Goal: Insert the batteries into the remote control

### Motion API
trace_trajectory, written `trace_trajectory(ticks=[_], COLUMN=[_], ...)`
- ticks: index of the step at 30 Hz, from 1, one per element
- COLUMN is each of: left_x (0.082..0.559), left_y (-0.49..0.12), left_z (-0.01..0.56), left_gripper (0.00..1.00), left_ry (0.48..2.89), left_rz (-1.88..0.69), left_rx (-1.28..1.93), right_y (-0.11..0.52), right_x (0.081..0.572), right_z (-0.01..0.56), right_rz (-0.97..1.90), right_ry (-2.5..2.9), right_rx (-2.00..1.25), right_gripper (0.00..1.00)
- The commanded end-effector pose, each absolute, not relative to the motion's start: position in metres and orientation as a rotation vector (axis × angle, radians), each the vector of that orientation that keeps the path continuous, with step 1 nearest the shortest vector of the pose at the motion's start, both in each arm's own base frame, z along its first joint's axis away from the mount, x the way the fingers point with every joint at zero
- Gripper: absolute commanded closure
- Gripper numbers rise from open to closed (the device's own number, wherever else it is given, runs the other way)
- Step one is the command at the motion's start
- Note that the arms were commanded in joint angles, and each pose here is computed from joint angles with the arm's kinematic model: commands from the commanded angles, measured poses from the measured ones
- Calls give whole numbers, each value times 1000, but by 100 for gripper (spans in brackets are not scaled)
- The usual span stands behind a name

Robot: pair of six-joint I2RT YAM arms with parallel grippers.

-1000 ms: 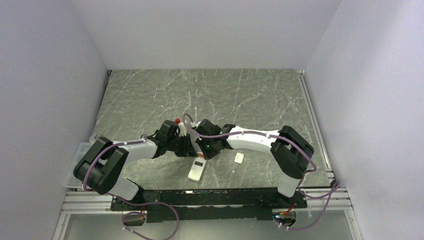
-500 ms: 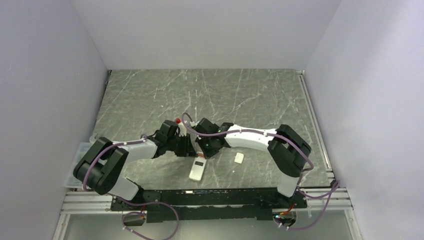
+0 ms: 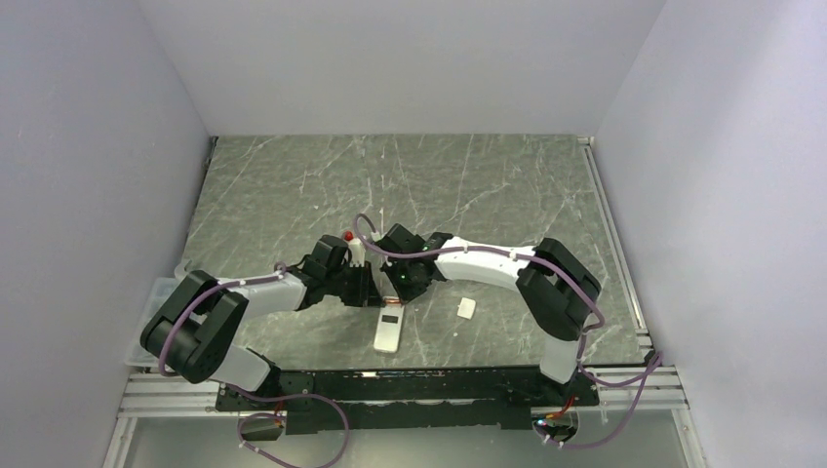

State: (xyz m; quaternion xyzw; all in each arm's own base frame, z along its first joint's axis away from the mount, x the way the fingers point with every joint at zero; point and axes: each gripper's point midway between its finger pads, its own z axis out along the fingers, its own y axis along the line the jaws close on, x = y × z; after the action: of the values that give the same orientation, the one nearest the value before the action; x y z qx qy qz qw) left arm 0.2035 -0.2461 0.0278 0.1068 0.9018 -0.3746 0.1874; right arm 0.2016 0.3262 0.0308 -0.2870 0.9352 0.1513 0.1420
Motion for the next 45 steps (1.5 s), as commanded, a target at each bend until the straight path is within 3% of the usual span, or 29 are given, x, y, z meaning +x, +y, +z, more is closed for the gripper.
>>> trace_trajectory(ticks=[1, 21, 45], left_x=[191, 190, 191], left_y=[-267, -270, -272], left_z=[49, 56, 69], left_gripper=[85, 86, 86], left_ry=[2446, 2416, 2364], left_rz=[-1196, -1213, -1230], left_rx=[429, 450, 456], right_y=[364, 368, 372], right_x=[231, 213, 188], right_z=[47, 18, -19], right_rz=[547, 601, 431], right_ry=[2554, 2636, 2764], right_rx=[-793, -826, -929], right_gripper=[94, 96, 93])
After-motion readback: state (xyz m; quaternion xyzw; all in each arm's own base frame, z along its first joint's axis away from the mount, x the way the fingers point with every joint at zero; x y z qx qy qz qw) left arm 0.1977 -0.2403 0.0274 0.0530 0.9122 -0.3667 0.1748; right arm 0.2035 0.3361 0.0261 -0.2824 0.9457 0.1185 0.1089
